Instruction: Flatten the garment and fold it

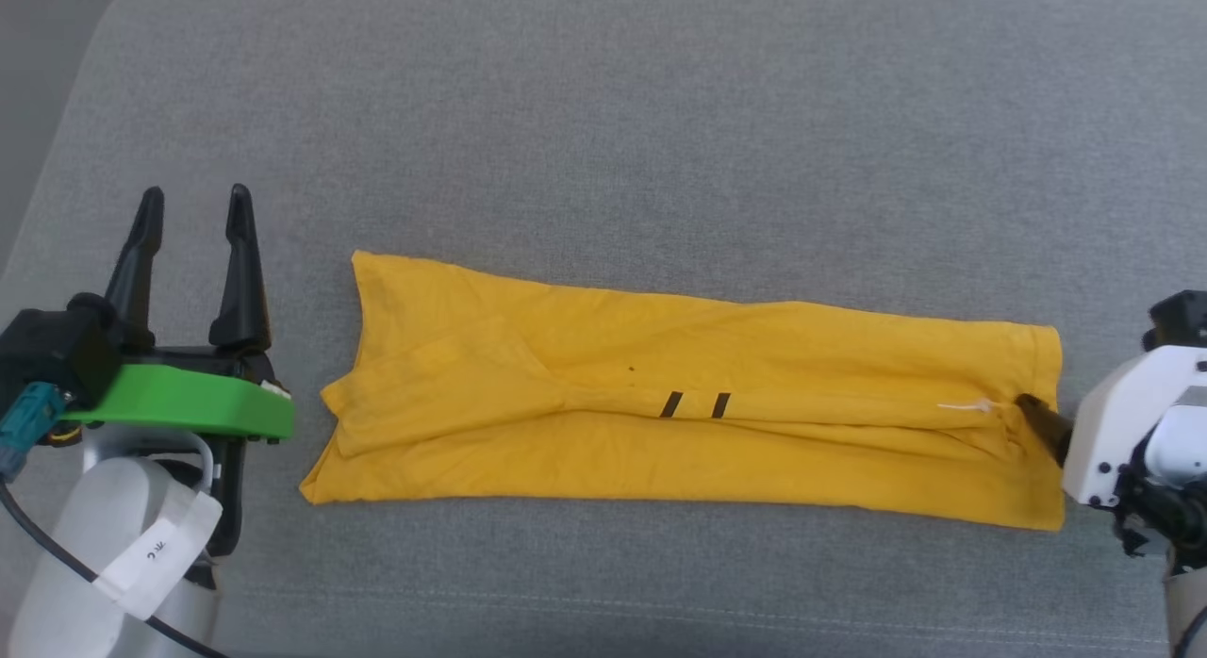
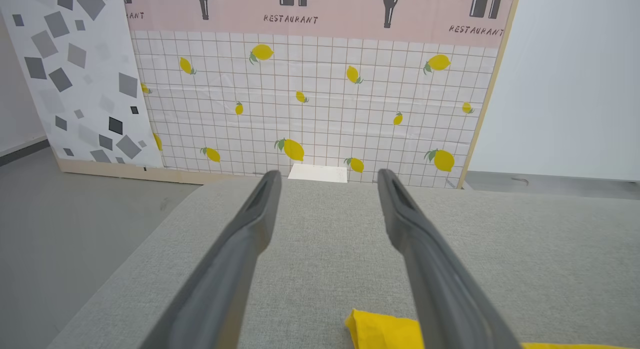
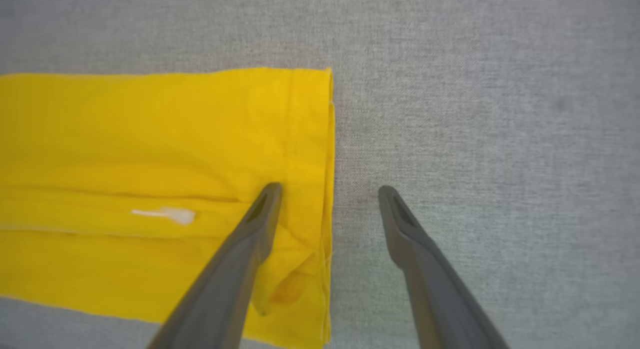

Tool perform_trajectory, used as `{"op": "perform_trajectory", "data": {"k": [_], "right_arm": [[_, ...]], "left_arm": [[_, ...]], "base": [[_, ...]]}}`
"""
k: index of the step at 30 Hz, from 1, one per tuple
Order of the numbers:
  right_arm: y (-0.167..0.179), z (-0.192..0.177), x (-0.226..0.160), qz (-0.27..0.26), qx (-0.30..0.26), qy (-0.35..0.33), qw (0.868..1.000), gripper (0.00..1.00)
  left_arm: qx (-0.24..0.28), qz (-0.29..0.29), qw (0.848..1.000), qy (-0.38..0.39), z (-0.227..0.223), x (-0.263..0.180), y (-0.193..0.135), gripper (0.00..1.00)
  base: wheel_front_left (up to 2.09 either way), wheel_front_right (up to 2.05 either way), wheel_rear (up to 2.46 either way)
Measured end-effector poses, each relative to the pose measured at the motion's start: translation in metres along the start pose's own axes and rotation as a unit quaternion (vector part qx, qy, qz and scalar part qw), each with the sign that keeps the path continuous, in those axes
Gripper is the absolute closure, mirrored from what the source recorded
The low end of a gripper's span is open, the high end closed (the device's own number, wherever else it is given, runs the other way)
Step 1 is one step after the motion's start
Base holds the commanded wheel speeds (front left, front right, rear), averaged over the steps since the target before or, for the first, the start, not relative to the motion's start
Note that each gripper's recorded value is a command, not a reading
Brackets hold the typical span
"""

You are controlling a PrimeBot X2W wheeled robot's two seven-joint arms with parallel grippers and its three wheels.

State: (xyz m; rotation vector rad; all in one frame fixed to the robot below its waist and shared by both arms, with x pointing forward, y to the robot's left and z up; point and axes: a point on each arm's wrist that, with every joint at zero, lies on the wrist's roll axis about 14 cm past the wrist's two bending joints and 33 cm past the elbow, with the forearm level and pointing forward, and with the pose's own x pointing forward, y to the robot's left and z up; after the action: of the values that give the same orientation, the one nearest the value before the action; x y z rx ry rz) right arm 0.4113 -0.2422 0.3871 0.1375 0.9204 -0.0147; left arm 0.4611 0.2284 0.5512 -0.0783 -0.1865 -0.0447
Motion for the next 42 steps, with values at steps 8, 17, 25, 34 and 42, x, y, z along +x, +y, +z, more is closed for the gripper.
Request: {"op": "perform_trajectory", "data": {"k": [8, 17, 25, 34, 42], "right_arm": [[0.024, -0.017, 0.019, 0.025, -0.023, 0.041, 0.999, 0.0], [0.044, -0.019, 0.023, 0.052, -0.041, 0.054, 0.996, 0.2], [0.037, -0.017, 0.022, 0.045, -0.022, 0.056, 0.997, 1.0], [-0.039, -0.008, 0.008, -0.063, 0.042, 0.033, 0.997, 1.0], [-0.088, -0.003, -0.009, -0.16, 0.059, 0.025, 0.985, 1.0]], "left_arm": [[-0.036, 0.002, 0.999, 0.016, -0.02, -0.006, -0.005, 0.0], [-0.047, 0.008, 0.999, 0.018, -0.027, -0.008, -0.008, 0.0], [-0.048, 0.012, 0.999, 0.018, -0.027, -0.01, -0.007, 0.0], [-0.047, 0.011, 0.999, 0.015, -0.026, -0.011, -0.009, 0.0], [-0.051, 0.01, 0.998, 0.027, -0.034, -0.014, -0.011, 0.0]], "base": [[0.0, 0.0, 0.0], [0.0, 0.0, 0.0], [0.0, 0.0, 0.0], [0.0, 0.0, 0.0], [0.0, 0.0, 0.0]]}}
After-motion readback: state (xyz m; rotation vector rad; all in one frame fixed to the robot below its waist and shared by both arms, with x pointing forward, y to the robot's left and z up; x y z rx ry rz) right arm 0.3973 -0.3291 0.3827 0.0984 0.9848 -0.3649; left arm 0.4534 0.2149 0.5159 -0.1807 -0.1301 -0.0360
